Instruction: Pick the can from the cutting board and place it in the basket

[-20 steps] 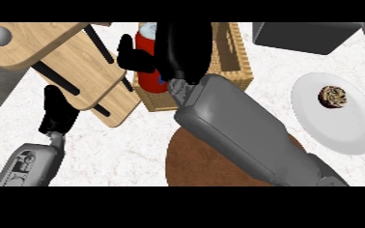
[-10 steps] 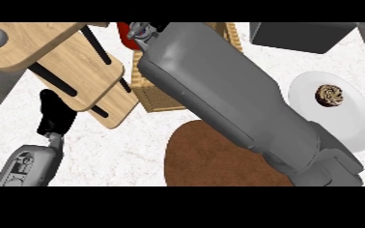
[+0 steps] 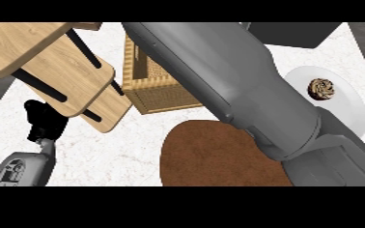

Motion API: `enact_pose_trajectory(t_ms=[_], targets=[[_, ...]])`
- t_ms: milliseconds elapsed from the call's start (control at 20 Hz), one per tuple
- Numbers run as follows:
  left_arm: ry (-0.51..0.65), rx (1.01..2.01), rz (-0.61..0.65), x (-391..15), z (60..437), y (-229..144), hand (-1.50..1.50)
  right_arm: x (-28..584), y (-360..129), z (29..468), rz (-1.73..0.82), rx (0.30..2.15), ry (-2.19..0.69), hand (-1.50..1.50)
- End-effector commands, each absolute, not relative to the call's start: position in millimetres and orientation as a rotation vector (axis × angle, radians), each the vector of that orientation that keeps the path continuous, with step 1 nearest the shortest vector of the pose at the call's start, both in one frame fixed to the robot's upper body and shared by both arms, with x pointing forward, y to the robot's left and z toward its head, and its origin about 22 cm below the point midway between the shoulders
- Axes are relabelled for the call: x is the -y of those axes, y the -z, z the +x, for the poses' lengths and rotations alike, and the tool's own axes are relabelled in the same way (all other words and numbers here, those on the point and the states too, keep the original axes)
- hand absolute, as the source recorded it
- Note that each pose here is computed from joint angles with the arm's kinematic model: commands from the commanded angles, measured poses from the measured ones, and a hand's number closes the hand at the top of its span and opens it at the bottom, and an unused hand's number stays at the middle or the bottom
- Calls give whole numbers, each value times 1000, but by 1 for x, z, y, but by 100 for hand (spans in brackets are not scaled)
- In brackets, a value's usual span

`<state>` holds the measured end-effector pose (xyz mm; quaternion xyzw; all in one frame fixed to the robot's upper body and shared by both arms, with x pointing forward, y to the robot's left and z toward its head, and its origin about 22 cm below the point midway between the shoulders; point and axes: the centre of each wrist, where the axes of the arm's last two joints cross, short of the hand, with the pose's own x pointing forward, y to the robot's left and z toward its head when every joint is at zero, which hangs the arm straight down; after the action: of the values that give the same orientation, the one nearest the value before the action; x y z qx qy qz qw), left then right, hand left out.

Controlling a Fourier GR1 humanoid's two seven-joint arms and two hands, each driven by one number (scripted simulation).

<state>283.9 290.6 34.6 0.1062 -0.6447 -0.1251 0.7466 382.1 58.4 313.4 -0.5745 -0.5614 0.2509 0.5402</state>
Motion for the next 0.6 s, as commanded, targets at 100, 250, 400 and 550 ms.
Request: enact_pose_trajectory(t_ms=[100,250,400,550], targets=[[293,1406,200,-258,298,-37,0,-65,-317,389,-1434,1079,-509,150],[251,1392,241,-273,298,-33,0,-66,-323,389,-1410,1107,-552,150],[247,1385,237,-274,290,-30,0,-56,-300,400,-1341,1141,-608,150],[266,1380,225,-279,287,-36,0,-48,-280,409,-1332,1106,-599,150]])
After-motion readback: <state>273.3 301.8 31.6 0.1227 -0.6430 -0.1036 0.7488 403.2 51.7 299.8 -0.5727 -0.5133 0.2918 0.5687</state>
